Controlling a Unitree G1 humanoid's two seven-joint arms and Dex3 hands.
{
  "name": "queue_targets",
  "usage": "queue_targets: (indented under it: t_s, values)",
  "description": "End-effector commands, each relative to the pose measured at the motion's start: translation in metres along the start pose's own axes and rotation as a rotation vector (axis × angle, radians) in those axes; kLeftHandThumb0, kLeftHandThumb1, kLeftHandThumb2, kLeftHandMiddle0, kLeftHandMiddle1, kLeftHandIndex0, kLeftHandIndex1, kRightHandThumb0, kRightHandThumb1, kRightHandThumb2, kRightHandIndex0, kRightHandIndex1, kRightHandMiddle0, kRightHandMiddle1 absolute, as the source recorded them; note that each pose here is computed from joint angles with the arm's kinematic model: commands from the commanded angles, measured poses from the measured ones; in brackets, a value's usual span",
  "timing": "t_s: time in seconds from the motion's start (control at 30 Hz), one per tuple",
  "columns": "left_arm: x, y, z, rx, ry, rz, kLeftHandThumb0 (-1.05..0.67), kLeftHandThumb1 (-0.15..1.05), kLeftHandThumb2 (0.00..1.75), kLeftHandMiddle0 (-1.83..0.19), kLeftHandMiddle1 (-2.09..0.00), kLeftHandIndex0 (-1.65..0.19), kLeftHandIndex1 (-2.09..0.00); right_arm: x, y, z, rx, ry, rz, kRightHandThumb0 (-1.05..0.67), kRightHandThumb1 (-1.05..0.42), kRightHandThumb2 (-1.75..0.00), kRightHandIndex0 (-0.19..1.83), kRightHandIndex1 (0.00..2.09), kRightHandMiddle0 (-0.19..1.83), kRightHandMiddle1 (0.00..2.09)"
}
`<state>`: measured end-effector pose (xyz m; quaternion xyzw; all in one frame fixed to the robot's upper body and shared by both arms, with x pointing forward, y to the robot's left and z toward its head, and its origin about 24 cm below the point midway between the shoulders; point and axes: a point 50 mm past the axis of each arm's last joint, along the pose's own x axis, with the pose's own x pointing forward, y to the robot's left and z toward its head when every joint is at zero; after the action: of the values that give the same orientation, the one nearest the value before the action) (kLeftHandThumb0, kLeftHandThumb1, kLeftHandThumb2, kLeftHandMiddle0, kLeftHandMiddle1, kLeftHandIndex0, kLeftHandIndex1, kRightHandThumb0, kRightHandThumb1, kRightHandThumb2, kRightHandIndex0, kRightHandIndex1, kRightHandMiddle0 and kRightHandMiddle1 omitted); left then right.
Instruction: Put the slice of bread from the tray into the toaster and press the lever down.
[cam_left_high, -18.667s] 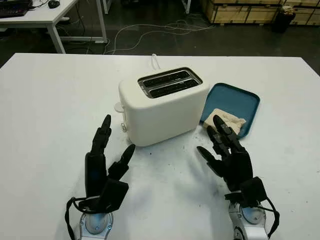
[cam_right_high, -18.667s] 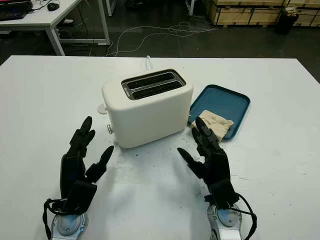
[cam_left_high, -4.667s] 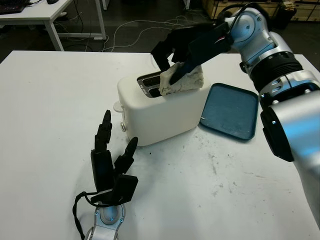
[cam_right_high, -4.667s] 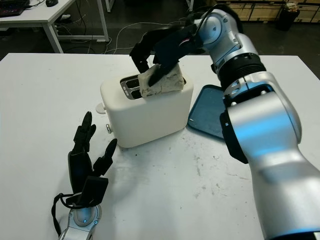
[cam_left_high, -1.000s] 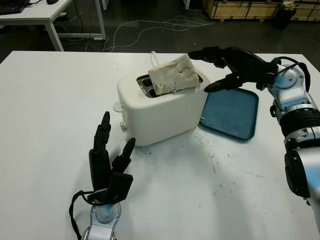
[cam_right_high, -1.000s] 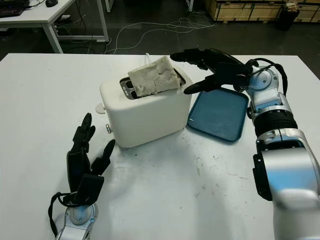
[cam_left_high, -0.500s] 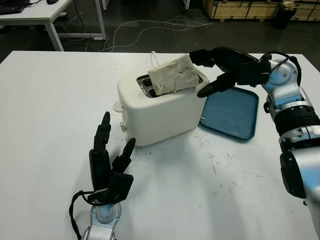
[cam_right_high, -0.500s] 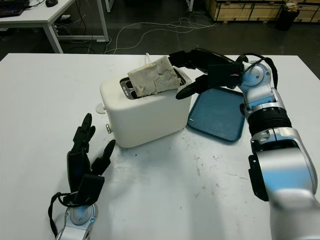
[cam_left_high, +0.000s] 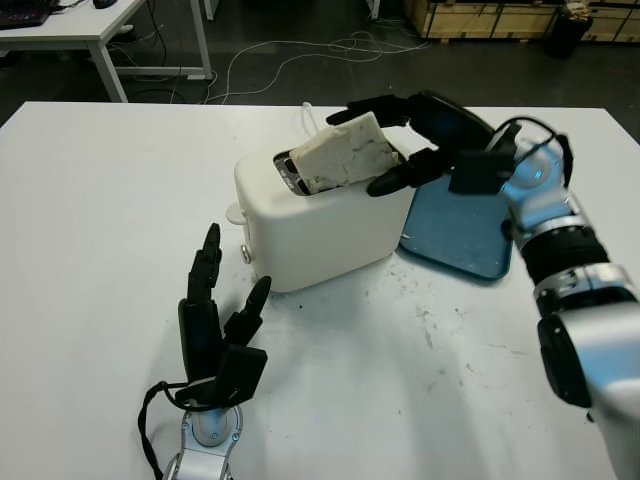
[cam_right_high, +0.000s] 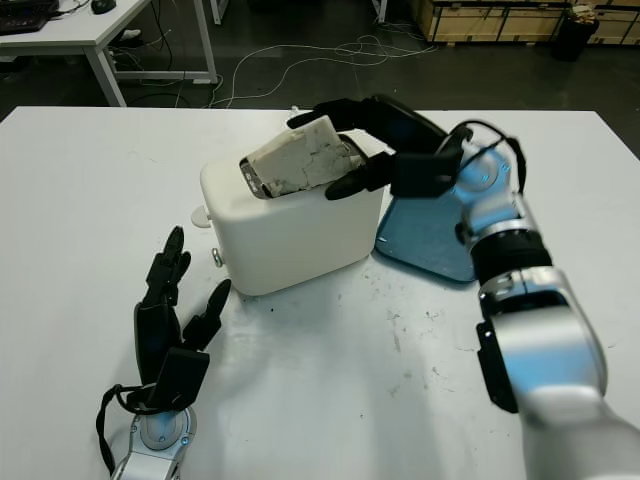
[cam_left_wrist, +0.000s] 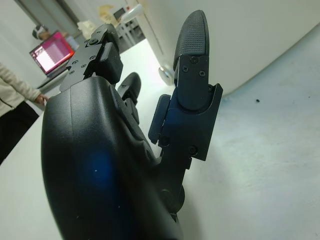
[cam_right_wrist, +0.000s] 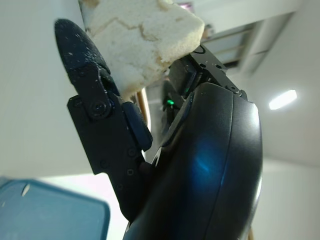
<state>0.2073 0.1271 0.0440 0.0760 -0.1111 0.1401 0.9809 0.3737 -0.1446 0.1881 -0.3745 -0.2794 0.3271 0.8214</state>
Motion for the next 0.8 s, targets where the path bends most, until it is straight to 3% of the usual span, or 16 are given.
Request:
queue_targets:
  t_s: [0.0, 0.13, 0.37, 0.53, 0.7, 0.77]
  values:
    - [0.0, -0.006, 0.003, -0.03, -0.001, 0.016, -0.6, 0.92, 0.32, -0.05, -0.59, -0.24, 0.0, -0.001, 0.005, 0.002, -0.034, -0.039, -0.018, -0.31, -0.77, -0.01, 0.45, 1.07, 0.79, 0.22]
    - [-0.001, -0.006, 0.004, -0.023, -0.004, 0.018, -0.6, 0.92, 0.32, -0.05, -0.58, -0.24, 0.0, -0.004, 0.008, 0.009, -0.129, -0.118, -0.046, -0.11, -0.79, -0.01, 0.67, 1.14, 0.91, 0.34]
    - [0.0, -0.006, 0.003, -0.035, -0.001, 0.021, -0.6, 0.92, 0.31, -0.06, -0.58, -0.25, -0.01, -0.005, 0.01, 0.013, -0.277, -0.167, -0.083, -0.08, -0.78, 0.0, 0.88, 1.1, 1.0, 0.53]
    - [0.0, -0.006, 0.003, -0.043, 0.001, 0.02, -0.59, 0.92, 0.31, -0.05, -0.58, -0.24, 0.0, -0.005, 0.009, 0.012, -0.297, -0.173, -0.112, -0.12, -0.78, 0.0, 0.92, 1.12, 0.97, 0.56]
    - [0.0, -0.005, 0.003, -0.035, 0.003, 0.018, -0.6, 0.92, 0.32, -0.05, -0.59, -0.24, 0.0, -0.001, 0.0, 0.009, -0.216, -0.128, -0.174, -0.29, -0.89, -0.02, 0.88, 1.48, 0.9, 0.67]
    - [0.0, -0.006, 0.003, -0.034, 0.0, 0.013, -0.59, 0.92, 0.32, -0.05, -0.58, -0.24, 0.0, 0.003, -0.007, 0.009, -0.201, -0.105, -0.184, -0.4, -0.91, -0.12, 0.91, 1.59, 0.85, 0.81]
